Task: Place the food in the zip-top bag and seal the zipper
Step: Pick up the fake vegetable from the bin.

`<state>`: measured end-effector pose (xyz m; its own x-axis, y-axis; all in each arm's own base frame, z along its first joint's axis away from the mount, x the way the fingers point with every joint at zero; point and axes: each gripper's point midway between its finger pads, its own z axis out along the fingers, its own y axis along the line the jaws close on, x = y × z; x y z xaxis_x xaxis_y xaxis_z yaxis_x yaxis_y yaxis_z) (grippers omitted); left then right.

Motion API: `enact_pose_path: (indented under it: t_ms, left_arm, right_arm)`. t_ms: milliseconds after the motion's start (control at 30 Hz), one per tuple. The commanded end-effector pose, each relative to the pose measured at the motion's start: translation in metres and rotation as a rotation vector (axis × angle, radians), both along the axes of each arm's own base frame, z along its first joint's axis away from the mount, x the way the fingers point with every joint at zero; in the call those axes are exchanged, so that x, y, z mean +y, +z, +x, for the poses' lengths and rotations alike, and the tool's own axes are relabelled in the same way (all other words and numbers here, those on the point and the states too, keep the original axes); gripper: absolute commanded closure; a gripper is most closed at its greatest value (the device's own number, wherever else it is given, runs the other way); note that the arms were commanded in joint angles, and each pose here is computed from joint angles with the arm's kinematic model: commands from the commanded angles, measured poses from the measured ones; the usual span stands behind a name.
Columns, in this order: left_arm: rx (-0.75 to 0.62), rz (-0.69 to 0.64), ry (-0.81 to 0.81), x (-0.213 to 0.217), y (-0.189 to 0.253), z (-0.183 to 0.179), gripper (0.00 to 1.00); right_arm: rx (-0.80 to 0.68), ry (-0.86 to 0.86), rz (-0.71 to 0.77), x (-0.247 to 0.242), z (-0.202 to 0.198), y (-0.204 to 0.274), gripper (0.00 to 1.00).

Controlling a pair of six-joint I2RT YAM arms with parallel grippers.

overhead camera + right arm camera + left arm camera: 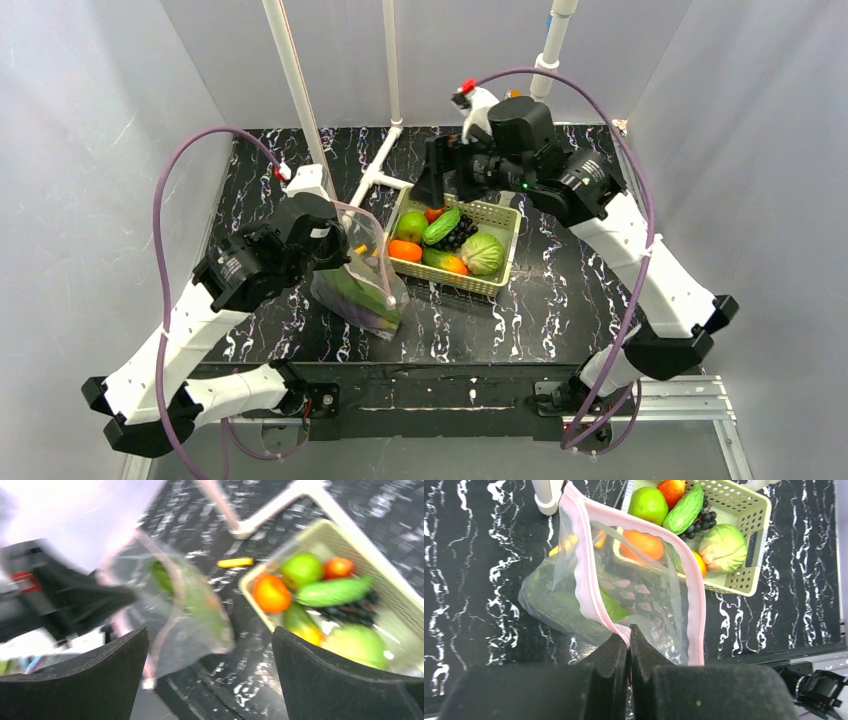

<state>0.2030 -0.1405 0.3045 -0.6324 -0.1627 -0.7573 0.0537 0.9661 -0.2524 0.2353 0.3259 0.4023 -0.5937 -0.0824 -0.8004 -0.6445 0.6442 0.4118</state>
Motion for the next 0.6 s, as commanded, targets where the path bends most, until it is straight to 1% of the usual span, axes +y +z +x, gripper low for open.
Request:
enact_pose_path:
  t_ms: [0, 100, 200, 267, 433, 500, 567]
  left_arm:
    - [-0.041, 0.080, -0.005, 0.030, 0.026, -0.011, 1.00]
    - [-0.043, 0.082, -0.037, 0.029, 0.035, -0.013, 1.00]
    - [-0.011, 0.061, -0.084, 0.016, 0.017, -0.013, 1.00]
    - [0.027, 0.056, -0.094, 0.010, 0.003, -0.013, 1.00]
    - [0.065, 0.034, -0.105, -0.006, -0.013, -0.006, 1.00]
    - [0.085, 0.014, -0.120, -0.015, -0.024, -0.004, 1.00]
    - [0.116, -0.003, -0.128, -0.022, -0.038, -0.005, 1.00]
  right_arm:
    - [0.037, -0.309, -0.115, -0.050, 0.062, -0.057, 0.02]
    - [0.042, -0.350, -0.192, -0.063, 0.081, -0.098, 0.02]
    - [0.052, -0.395, -0.323, -0.079, 0.091, -0.137, 0.02]
    - [0.091, -0.399, -0.372, -0.083, 0.093, -0.161, 0.02]
    - [0.169, -0.354, -0.396, -0.075, 0.091, -0.194, 0.02]
    - [0.172, -0.349, -0.449, -0.081, 0.091, -0.207, 0.02]
    - [0.200, -0.358, -0.555, -0.096, 0.089, -0.226, 0.02]
